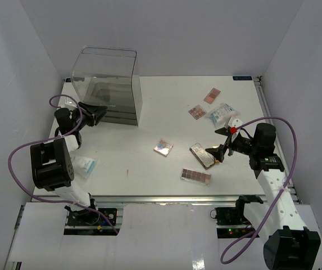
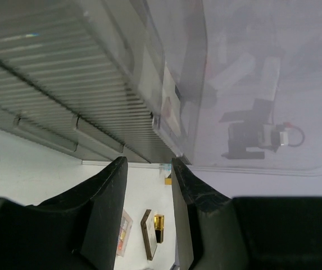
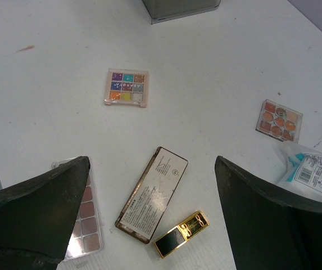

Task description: Organize the makeup

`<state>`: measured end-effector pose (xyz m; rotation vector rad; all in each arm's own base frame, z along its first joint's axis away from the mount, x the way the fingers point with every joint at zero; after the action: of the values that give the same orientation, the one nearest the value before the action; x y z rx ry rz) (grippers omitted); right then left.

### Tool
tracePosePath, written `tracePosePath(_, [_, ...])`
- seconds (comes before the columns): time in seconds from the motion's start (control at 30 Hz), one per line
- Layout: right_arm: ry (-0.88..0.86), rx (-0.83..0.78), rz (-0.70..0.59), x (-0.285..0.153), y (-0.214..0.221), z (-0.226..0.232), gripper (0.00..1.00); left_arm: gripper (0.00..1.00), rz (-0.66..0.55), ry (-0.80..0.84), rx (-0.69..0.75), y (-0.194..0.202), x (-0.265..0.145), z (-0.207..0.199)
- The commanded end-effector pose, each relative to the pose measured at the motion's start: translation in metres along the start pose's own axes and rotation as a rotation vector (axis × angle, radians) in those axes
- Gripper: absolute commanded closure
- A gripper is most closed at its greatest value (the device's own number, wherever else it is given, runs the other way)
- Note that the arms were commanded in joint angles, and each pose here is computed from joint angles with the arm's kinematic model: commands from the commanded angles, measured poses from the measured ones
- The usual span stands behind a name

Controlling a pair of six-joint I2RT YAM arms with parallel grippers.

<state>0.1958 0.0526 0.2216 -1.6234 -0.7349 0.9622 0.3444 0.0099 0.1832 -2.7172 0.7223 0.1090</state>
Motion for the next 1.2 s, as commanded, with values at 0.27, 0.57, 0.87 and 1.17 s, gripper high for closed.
tracePosePath(0.27, [-0.01, -0.042, -0.022, 0.002, -0.001, -0.003, 0.01, 0.6, -0.01, 0.088, 0.069, -0.015, 0.021, -0.025])
tracePosePath(0.57, [-0.01, -0.041, -0.02, 0.002, 0.0, -0.002, 0.01, 0.83, -0.001, 0.096, 0.057, -0.014, 0.023, -0.023])
tracePosePath(0.87, [-0.039, -0.037, -0.033, 0.003, 0.0, 0.0, 0.01, 0.96, -0.018, 0.195, 0.184, -0.009, -0.003, -0.066])
tracePosePath(1.17, [-0.062, -0.015, -0.061, 0.006, -0.003, 0.0, 0.03, 0.98, -0.073, 0.27, 0.27, 0.006, -0.039, -0.106])
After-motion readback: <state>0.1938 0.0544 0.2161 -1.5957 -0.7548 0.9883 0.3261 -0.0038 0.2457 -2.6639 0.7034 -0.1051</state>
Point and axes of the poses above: each gripper's point midway between its finger pads, its own x axis out along the fingers, its own z axis along the line the jaws close on, y = z × x, the point moved 10 cm from there along -x, back along the fingers, and after that the axes turned 1 degree about x, right-handed, at the moved point
